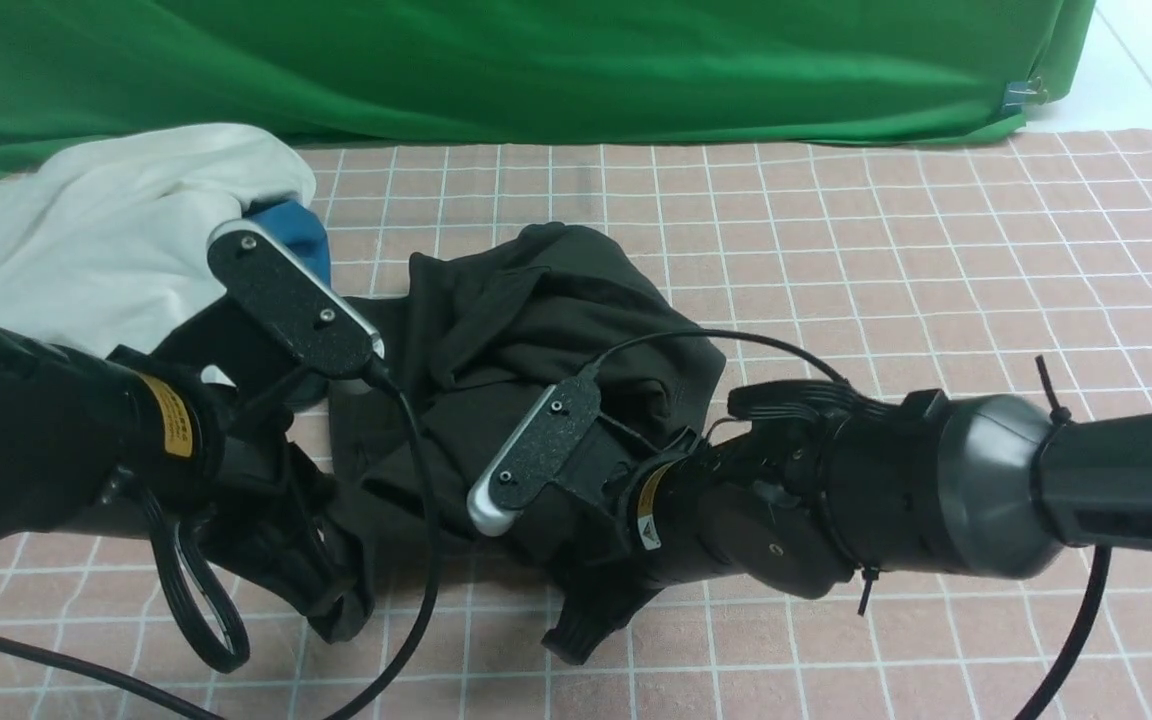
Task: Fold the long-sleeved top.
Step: Spread the long sleeves with your arms and place them on the tabletop
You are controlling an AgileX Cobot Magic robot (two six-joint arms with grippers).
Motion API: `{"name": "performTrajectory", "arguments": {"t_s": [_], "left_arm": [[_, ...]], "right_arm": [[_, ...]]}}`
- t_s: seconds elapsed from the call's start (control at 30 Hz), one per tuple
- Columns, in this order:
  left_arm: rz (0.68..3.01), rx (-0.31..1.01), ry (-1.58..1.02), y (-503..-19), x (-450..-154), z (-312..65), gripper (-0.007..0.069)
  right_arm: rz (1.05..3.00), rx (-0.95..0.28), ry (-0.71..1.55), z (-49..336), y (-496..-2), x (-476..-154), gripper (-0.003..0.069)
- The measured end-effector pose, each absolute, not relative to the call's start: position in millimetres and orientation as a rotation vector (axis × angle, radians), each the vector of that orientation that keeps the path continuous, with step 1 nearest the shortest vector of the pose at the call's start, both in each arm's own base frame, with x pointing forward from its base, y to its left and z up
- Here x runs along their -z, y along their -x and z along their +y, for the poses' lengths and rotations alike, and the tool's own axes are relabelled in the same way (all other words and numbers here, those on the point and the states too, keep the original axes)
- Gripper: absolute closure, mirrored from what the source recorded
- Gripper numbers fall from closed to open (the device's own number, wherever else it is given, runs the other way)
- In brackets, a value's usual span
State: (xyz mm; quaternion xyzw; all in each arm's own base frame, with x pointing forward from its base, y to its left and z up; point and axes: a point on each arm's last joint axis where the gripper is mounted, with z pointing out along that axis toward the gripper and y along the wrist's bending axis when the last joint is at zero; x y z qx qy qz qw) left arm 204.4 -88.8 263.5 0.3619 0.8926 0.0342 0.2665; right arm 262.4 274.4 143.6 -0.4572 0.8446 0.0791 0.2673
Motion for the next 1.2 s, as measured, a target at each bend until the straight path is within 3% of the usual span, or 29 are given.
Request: {"name": "performTrajectory", "arguments": {"t_s": [0.03,0.13,0.3,0.37,0.47,0.5,0.57,0.67,0.93,1.03,1.2], "left_arm": [[2.409,-0.093,-0.978,-204.4,-263.5,-88.8,0.0595],[2.408,-0.094,-0.983,-204.4,-263.5,-88.8,0.0595],[2.403,-0.098,-0.994,-204.4,-263.5,-88.8,0.0595],[2.393,-0.095,-1.014,-203.6,-264.3,-89.0,0.0595],[2.353,-0.090,-1.069,-200.2,-268.4,-89.0,0.0595],[2.347,-0.088,-1.070,-199.7,-269.3,-89.0,0.0595],[2.296,-0.099,-1.114,-195.6,-275.6,-87.5,0.0595],[2.243,-0.139,-1.138,-191.3,-283.4,-83.6,0.0595],[2.098,-0.339,-1.164,-192.3,-320.6,-72.2,0.0595],[2.090,-0.352,-1.136,-189.8,-336.2,-69.5,0.0595],[2.165,-0.342,-1.138,-177.7,-335.4,-63.3,0.0595]], "right_arm": [[2.275,-0.202,1.258,273.1,-261.9,-145.3,0.0482],[2.248,-0.174,1.308,268.6,-260.1,-157.5,0.0575],[2.166,-0.113,1.308,247.3,-259.1,-210.8,0.0575],[2.136,-0.095,1.234,227.8,-259.2,-250.3,0.0575],[2.101,-0.072,1.034,185.3,-258.7,-314.0,0.0575],[2.110,-0.067,1.010,180.2,-259.4,-317.6,0.0575],[2.088,-0.054,0.815,141.6,-251.4,-363.1,0.0575],[2.075,-0.016,0.658,102.4,-234.2,-399.0,0.0575],[2.173,0.099,0.478,48.6,-207.7,-415.3,0.0575],[2.257,0.127,0.456,39.8,-202.2,-410.3,0.0575],[2.405,0.112,0.429,36.2,-188.1,-389.8,0.0575]]}}
